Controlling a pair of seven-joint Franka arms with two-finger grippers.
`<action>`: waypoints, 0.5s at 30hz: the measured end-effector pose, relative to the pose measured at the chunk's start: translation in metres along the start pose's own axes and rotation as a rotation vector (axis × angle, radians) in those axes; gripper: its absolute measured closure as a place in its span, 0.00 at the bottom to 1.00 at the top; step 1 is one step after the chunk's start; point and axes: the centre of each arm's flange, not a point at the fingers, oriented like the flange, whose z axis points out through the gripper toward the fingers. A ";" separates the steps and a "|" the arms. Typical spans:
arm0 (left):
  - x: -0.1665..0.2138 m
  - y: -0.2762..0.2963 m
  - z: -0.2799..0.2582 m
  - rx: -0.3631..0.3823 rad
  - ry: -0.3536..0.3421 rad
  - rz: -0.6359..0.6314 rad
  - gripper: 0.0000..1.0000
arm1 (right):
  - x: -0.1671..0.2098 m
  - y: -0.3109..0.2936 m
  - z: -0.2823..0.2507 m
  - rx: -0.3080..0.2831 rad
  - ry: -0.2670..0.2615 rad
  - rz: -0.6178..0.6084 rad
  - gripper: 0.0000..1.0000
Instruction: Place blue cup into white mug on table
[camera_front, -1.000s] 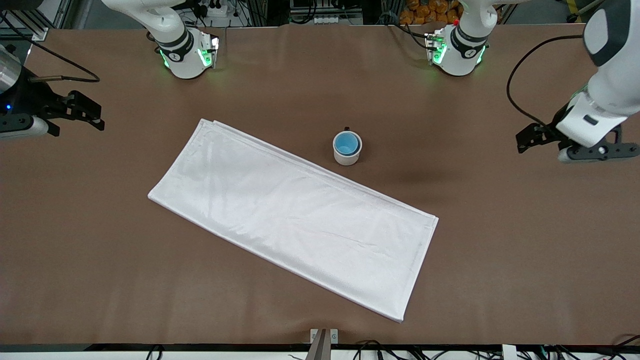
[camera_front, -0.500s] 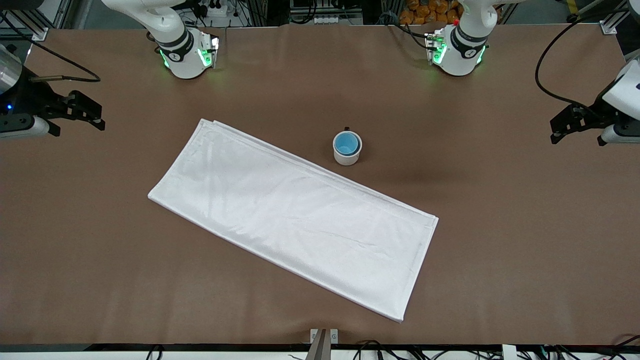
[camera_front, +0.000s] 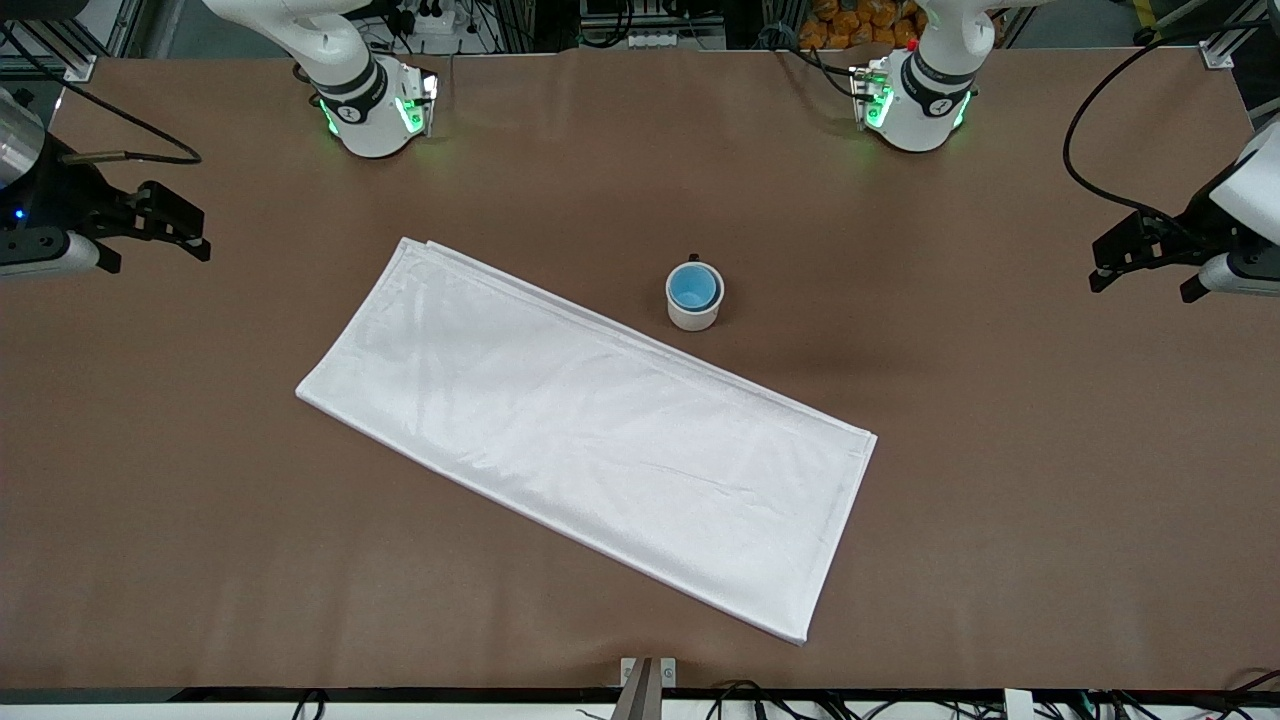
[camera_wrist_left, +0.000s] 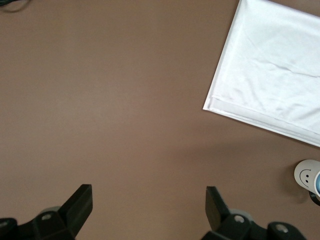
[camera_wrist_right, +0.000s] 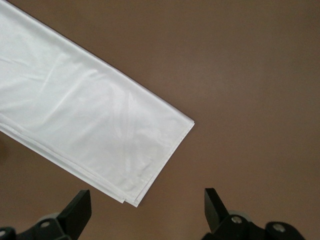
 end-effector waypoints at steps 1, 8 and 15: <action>0.000 0.000 -0.001 -0.001 -0.004 0.000 0.00 | 0.000 0.000 0.000 0.000 0.000 0.000 0.00; -0.002 0.001 -0.010 -0.002 -0.012 0.001 0.00 | 0.000 0.000 0.000 0.000 0.000 0.000 0.00; -0.001 0.000 -0.009 -0.002 -0.015 0.000 0.00 | 0.000 0.000 0.000 0.000 0.000 -0.001 0.00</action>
